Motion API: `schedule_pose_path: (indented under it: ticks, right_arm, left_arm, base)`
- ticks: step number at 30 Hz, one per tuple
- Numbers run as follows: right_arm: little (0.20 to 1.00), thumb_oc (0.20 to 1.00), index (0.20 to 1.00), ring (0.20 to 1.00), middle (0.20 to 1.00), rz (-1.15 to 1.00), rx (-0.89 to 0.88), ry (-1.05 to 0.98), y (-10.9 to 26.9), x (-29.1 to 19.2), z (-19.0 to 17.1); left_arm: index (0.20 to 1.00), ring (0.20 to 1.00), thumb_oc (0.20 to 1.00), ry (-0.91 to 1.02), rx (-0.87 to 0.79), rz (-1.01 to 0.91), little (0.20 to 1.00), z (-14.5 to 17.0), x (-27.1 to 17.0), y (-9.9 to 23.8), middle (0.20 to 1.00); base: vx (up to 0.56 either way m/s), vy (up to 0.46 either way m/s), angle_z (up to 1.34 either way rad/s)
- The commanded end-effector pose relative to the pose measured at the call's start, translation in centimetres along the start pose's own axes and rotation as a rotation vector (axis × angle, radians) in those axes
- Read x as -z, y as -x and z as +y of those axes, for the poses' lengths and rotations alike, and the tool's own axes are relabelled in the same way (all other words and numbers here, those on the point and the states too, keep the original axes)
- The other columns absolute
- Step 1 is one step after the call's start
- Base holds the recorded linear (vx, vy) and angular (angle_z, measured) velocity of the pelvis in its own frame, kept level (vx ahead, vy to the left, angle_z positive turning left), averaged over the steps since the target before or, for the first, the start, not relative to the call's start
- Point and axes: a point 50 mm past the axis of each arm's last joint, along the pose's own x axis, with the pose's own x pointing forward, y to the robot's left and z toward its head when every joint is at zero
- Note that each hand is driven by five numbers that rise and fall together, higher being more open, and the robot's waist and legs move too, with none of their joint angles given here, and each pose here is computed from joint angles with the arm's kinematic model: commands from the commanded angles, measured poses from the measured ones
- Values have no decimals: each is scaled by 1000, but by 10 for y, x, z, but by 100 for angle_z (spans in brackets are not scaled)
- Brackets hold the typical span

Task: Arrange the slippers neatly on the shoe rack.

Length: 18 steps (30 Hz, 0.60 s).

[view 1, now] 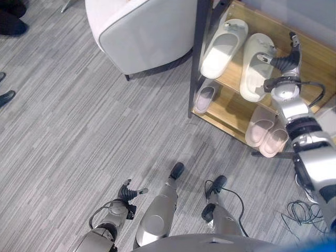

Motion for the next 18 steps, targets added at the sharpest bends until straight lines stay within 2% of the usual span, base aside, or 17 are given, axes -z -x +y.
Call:
schedule_pose_path:
  ticks: [1,9,18]
  right_arm:
    - [1000,1000,1000,1000,1000,-67,66,-27,-7,-10,-13]
    - [1000,1000,1000,1000,1000,21,-45,-124,43,27,24]
    - [1000,1000,1000,1000,1000,28,-190,-191,81,31,58]
  left_arm:
    - [1000,1000,1000,-15,-3,43,1000,0,7,1,1000]
    - [1000,1000,1000,3,23,57,1000,-11,11,3,1000]
    - [1000,1000,1000,26,31,67,1000,-16,13,5,1000]
  base:
    - [4,15,-6]
    - [7,5,-6]
    - [2,-1,-1]
